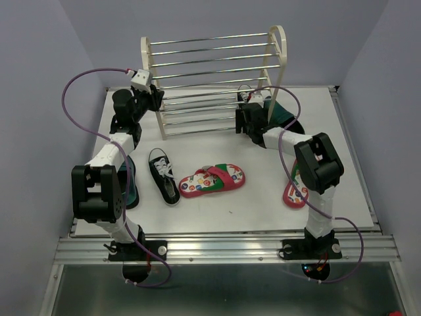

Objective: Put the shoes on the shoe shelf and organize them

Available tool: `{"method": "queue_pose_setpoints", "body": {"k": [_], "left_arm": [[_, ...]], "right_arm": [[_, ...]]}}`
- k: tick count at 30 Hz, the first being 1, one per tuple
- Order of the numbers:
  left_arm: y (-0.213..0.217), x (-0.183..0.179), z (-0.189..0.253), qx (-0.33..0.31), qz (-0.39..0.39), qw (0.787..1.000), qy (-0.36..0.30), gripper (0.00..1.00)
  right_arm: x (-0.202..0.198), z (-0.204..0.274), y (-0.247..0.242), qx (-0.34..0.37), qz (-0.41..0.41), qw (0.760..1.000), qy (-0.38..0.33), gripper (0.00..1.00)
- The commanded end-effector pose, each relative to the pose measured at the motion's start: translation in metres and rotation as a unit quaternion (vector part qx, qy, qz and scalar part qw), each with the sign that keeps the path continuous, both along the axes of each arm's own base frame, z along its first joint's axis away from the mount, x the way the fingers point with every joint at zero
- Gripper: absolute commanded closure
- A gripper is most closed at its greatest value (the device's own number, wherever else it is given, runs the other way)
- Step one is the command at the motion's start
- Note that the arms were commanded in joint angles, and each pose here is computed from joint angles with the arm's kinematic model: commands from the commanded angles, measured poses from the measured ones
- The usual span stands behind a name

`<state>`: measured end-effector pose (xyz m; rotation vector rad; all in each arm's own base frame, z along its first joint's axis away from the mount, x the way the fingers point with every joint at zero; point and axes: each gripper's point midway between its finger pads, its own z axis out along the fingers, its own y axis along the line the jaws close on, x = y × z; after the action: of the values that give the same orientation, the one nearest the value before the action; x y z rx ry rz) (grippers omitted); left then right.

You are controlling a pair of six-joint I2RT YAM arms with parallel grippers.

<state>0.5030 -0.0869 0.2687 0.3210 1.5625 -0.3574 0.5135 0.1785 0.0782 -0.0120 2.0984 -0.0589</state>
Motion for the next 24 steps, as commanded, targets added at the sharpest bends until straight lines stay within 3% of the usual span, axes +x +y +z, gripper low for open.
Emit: {"method": "queue_pose_setpoints", "body": {"k": [1, 8, 15, 18, 21, 24], "left_arm": [[-0.006, 0.003, 0.027, -0.002, -0.018, 0.999, -0.037, 0.66], [-0.007, 0.003, 0.028, -0.002, -0.021, 0.999, -0.038, 0.66], [-0.009, 0.002, 0.030, -0.005, -0.027, 0.999, -0.036, 0.61], [-0.009, 0.000, 0.032, -0.014, -0.025, 0.999, -0.030, 0.51], [-0.009, -0.006, 0.035, -0.035, -0.019, 0.999, -0.016, 0.17], [-0.006, -0.014, 0.038, -0.056, -0.005, 0.998, 0.006, 0.04]], "right_arm": [[0.009, 0.020, -0.021, -0.019, -0.054, 0.998, -0.026, 0.16], [0.007, 0.025, -0.023, -0.022, -0.053, 0.998, -0.030, 0.19], [0.000, 0.034, 0.006, 0.018, 0.029, 0.999, -0.020, 0.04], [-0.005, 0.052, 0.008, 0.031, 0.040, 0.998, -0.034, 0.00], [-0.015, 0.060, 0.010, 0.042, 0.055, 0.997, -0.033, 0.00], [-0.034, 0.069, 0.013, 0.060, 0.078, 0.995, -0.027, 0.00]]}}
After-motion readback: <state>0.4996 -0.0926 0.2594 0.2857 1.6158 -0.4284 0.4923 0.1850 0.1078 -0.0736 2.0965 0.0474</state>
